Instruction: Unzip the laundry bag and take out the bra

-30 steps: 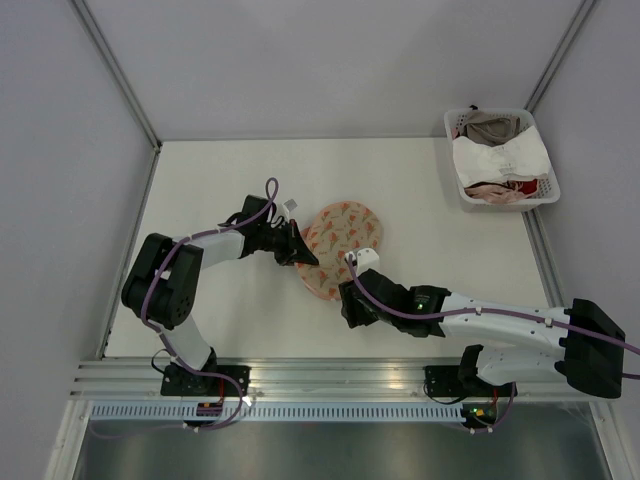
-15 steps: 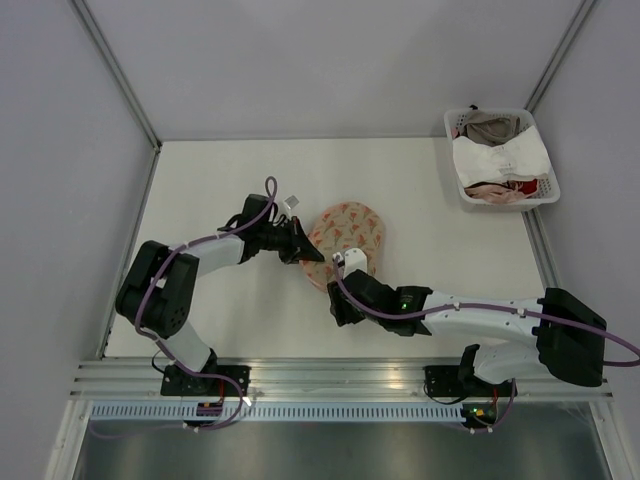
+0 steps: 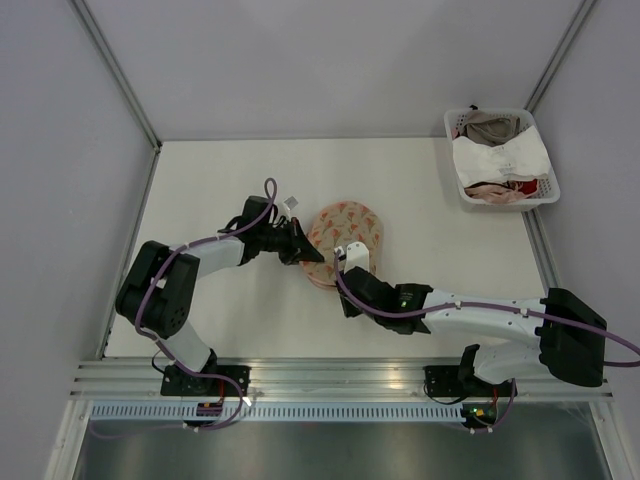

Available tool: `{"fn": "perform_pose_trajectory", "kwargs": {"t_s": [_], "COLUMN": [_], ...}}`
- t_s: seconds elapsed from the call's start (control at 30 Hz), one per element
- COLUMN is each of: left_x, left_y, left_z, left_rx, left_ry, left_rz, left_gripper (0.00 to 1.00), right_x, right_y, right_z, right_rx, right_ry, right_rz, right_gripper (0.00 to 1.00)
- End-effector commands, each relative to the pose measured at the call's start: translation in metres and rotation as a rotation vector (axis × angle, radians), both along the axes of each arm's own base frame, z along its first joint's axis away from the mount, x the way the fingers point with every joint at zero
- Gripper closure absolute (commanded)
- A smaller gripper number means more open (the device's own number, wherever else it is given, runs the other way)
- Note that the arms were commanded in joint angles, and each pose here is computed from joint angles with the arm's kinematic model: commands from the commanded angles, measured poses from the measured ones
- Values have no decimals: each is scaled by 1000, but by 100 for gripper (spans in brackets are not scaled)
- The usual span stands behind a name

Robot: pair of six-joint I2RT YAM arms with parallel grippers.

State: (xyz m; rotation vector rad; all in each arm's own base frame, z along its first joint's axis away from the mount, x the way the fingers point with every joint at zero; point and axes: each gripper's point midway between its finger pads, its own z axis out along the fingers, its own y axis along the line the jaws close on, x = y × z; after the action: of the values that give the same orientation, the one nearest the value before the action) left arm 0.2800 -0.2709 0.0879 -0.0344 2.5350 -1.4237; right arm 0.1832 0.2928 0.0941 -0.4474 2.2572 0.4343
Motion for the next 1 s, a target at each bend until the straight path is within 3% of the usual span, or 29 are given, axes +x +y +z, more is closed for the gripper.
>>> {"fn": "perform_pose_trajectory", "kwargs": {"t_s": [0.0,0.43,0.77,0.97], "left_x": [-1,13,5,-10], "left_y": [-9,9,2,-9], "left_z": [13,1,4,-1], "left_rx": [-48,-20,-94,-88], "left_ry": [-43,-47,-21,-8], "left_rz": [-52,-134,-257,-324], "left_gripper": [98,98,98,98], "right_x": [11,-6,29,59], "right_y": [-2,-64,-126,-145], "right_z": [19,-30,-56,-62], "right_rx": [0,-343,-523,-542], "right_ry": [-33,80,93,83], "right_rz": [-49,-120,-330,-427], "right_gripper": [100,100,100,100]}}
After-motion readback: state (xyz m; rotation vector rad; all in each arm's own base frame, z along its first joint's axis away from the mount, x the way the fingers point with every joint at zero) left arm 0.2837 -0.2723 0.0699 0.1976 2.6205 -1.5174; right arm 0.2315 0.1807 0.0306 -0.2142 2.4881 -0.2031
